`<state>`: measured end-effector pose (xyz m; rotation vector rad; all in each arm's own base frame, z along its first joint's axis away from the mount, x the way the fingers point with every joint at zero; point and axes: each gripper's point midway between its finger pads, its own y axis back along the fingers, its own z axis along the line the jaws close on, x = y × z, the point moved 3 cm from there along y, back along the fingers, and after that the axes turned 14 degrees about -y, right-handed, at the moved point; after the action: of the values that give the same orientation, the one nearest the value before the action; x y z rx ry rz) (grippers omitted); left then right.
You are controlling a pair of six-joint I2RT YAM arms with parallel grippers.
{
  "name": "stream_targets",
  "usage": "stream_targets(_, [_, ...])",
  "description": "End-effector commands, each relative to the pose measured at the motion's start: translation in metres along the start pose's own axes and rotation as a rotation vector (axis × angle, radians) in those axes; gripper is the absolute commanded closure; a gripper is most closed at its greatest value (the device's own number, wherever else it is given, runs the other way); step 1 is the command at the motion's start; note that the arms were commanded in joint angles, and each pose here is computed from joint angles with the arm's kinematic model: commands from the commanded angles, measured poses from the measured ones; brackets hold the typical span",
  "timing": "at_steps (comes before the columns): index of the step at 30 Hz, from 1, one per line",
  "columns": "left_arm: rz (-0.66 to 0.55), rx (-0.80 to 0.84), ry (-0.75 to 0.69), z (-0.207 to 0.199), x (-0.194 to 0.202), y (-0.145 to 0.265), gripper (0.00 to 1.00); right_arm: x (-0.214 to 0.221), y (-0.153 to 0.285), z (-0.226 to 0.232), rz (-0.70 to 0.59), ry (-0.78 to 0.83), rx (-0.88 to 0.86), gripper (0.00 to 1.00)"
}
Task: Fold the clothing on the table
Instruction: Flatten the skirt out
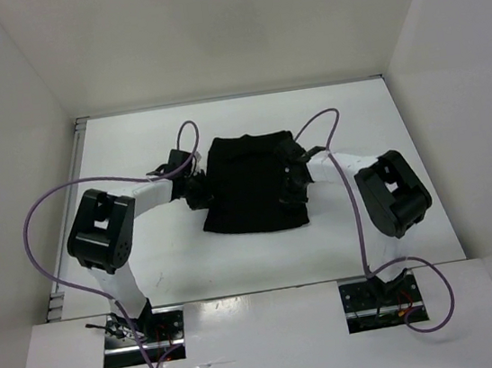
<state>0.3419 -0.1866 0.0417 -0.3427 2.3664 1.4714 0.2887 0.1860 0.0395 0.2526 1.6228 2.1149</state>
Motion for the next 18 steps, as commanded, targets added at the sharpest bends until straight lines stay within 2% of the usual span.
stream_targets(1, [0.232, -0.094, 0.036, 0.012, 0.072, 0.019, 1.0, 0.074, 0.004, -0.036, 0.197, 0.024, 0.144, 1.0])
stream_targets(4, [0.257, -0.051, 0.014, -0.008, 0.088, 0.045, 1.0, 0.099, 0.031, -0.033, 0.224, 0.047, 0.127, 1.0])
stream_targets(5, [0.267, -0.039, 0.007, -0.013, 0.093, 0.052, 1.0, 0.095, 0.046, -0.023, 0.2, 0.042, 0.084, 1.0])
stream_targets(7, [0.204, -0.013, -0.013, -0.027, 0.076, 0.073, 1.0, 0.082, 0.066, -0.01, 0.136, 0.059, 0.047, 0.99])
stream_targets(8, [0.159, -0.014, -0.04, -0.031, 0.062, 0.079, 0.98, 0.067, 0.085, 0.011, 0.075, 0.073, -0.007, 0.93])
stream_targets(9, [0.112, -0.008, -0.065, -0.038, 0.047, 0.087, 0.94, 0.053, 0.097, 0.02, -0.004, 0.097, -0.024, 0.85])
stream_targets(10, [0.016, 0.023, -0.118, -0.052, 0.011, 0.101, 0.78, 0.036, 0.11, 0.031, -0.064, 0.098, -0.06, 0.67])
stream_targets(12, [-0.082, 0.038, -0.159, -0.057, -0.026, 0.11, 0.59, 0.003, 0.135, 0.054, -0.171, 0.128, -0.124, 0.55])
stream_targets(13, [-0.148, 0.052, -0.198, -0.063, -0.049, 0.118, 0.53, -0.025, 0.147, 0.06, -0.251, 0.101, -0.138, 0.49])
stream_targets(18, [-0.286, 0.034, -0.235, -0.044, -0.112, 0.098, 0.5, -0.101, 0.146, 0.056, -0.413, 0.052, -0.102, 0.45])
